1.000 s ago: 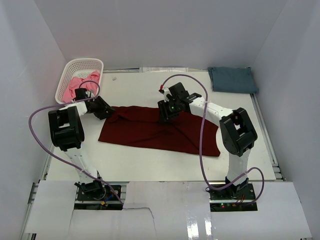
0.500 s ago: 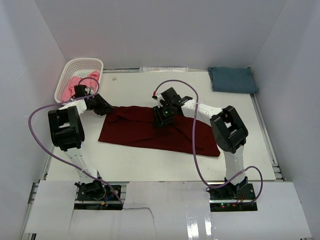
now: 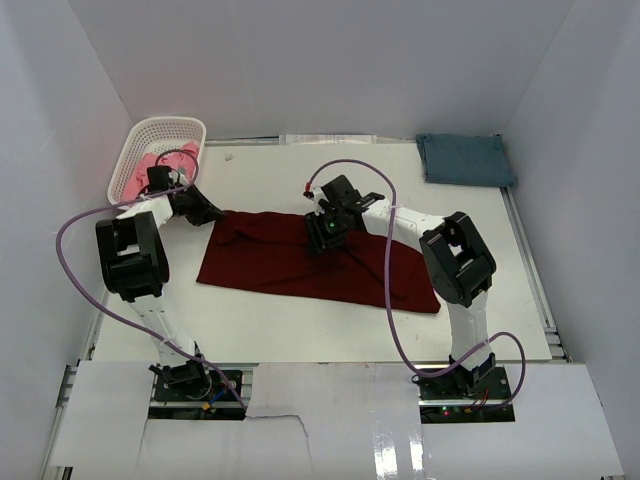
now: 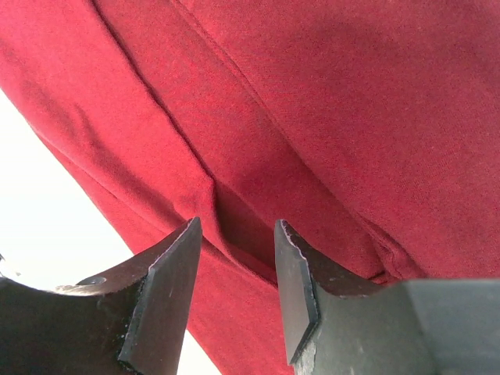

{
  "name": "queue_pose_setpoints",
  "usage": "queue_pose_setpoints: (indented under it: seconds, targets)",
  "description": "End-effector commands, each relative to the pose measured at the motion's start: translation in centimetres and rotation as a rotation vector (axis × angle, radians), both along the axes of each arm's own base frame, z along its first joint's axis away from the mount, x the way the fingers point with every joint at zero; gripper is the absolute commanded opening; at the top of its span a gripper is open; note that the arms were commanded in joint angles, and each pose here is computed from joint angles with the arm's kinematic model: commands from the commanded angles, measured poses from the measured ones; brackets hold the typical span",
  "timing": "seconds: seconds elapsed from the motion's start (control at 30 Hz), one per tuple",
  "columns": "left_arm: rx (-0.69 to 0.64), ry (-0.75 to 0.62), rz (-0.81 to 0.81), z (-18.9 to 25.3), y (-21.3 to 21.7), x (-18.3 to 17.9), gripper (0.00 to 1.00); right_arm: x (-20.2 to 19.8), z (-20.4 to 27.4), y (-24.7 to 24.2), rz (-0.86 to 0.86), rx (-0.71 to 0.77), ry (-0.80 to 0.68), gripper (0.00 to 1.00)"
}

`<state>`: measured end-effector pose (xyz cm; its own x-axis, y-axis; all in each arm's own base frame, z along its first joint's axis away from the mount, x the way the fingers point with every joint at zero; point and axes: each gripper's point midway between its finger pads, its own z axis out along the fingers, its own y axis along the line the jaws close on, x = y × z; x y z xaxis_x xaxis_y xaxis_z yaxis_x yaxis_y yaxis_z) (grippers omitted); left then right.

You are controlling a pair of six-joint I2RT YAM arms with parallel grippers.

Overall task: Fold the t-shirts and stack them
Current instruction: Fold the other side of the tshirt into a rectangle

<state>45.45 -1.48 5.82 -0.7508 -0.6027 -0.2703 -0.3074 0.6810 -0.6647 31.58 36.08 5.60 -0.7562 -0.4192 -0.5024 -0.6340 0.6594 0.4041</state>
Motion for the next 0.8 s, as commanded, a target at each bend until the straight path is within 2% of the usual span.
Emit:
queue_pose_setpoints:
  seconds: [0.0,0.23,0.33,0.43,0.47,0.53,0.57,0.6,0.67,0.77]
  targets:
    - [0.05,-0.06,-0.008,1.4,0.8,1.6,0.06,0.9,2.5,0.6,0.002,0.051,-0.065,0.49]
    - [0.143,-0.074,0.009,2.2,2.3,2.5,0.07,2.2,2.9,-2.4,-0.112,-0.037,-0.149,0.49]
    - [0.171,-0.078,0.023,2.6,2.9,2.8,0.09,3.1,4.2,-4.5,-0.181,-0.065,-0.203,0.53]
    - [0.191,-0.085,0.025,3.0,3.1,3.1,0.2,3.5,5.4,-6.3,-0.223,-0.068,-0.243,0.59]
    - [0.205,-0.081,0.031,3.0,3.4,3.2,0.35,3.5,5.9,-7.2,-0.237,-0.072,-0.255,0.6]
    - [0.221,-0.079,0.034,3.3,3.6,3.4,0.43,3.8,6.3,-8.4,-0.27,-0.086,-0.267,0.6]
    - [0.234,-0.079,0.039,3.6,3.9,3.4,0.51,3.5,6.2,-9.2,-0.282,-0.104,-0.271,0.61]
    - [0.255,-0.08,0.052,4.0,4.3,3.6,0.55,3.4,5.9,-9.8,-0.288,-0.116,-0.262,0.61]
    - [0.276,-0.09,0.055,4.8,4.3,3.6,0.58,3.2,5.0,-11.4,-0.312,-0.142,-0.236,0.61]
    - [0.292,-0.153,0.012,7.4,2.0,3.7,0.58,3.5,3.9,-13.3,-0.345,-0.163,-0.212,0.61]
